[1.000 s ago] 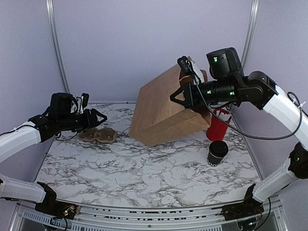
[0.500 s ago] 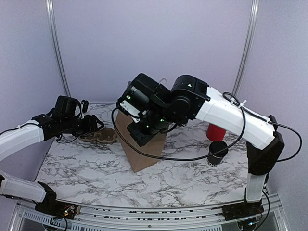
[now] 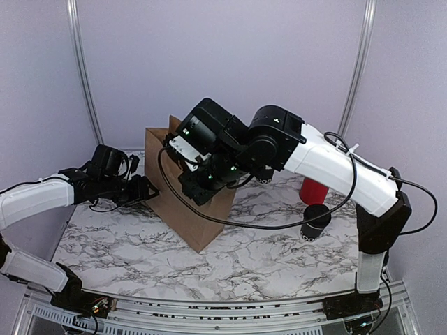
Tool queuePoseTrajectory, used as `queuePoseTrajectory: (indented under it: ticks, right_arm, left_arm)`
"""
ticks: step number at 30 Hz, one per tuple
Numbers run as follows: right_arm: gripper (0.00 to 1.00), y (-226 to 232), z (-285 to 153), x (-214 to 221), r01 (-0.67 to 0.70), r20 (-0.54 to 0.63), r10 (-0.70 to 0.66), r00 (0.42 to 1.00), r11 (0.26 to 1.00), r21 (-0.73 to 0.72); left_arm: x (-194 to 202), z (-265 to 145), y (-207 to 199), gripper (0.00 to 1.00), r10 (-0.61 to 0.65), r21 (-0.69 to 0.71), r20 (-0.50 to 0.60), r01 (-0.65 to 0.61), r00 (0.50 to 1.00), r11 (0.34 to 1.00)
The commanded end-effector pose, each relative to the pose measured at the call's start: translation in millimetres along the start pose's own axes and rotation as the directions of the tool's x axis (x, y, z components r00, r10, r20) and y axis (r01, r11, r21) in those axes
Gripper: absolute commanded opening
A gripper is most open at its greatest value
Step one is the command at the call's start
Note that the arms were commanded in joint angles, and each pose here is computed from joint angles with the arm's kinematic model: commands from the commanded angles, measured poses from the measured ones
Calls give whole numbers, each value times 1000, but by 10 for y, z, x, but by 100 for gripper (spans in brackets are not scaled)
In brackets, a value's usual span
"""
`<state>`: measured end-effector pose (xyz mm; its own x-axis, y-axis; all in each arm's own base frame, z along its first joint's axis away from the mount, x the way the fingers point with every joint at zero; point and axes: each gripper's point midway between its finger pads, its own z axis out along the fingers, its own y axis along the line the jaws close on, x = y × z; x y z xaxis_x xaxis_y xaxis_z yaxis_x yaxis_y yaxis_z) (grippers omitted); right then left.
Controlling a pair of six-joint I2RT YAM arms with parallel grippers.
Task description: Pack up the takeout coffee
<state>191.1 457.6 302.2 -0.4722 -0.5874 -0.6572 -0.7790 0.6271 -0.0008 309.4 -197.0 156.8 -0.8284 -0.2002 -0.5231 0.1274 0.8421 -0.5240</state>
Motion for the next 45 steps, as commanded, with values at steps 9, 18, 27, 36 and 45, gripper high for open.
queuePoseTrajectory:
  ticks: [9, 18, 27, 36, 45]
  right_arm:
    - [24, 290, -495, -308, -30, 184, 72, 980, 975, -222]
    - [33, 282, -382, -240, -37, 196, 80, 977, 976, -213]
    - [42, 173, -451, -488, -55, 294, 108, 950, 982, -182]
    - [50, -47, -901, -685, -86, 426, 139, 894, 986, -141]
    - [60, -161, -1206, -699, -90, 503, 152, 851, 985, -144]
  left_arm:
    - [71, 215, -625, 55, 80, 120, -49, -74, 996, 990]
    - [50, 336, -712, 55, 83, 92, -41, -79, 996, 993]
    - [-90, 305, -679, 55, 86, 37, 4, -86, 996, 996]
    - [-241, 4, -324, 56, 105, -149, 90, -91, 990, 985]
    - [-334, -121, 362, 56, 47, -323, 97, -13, 994, 946]
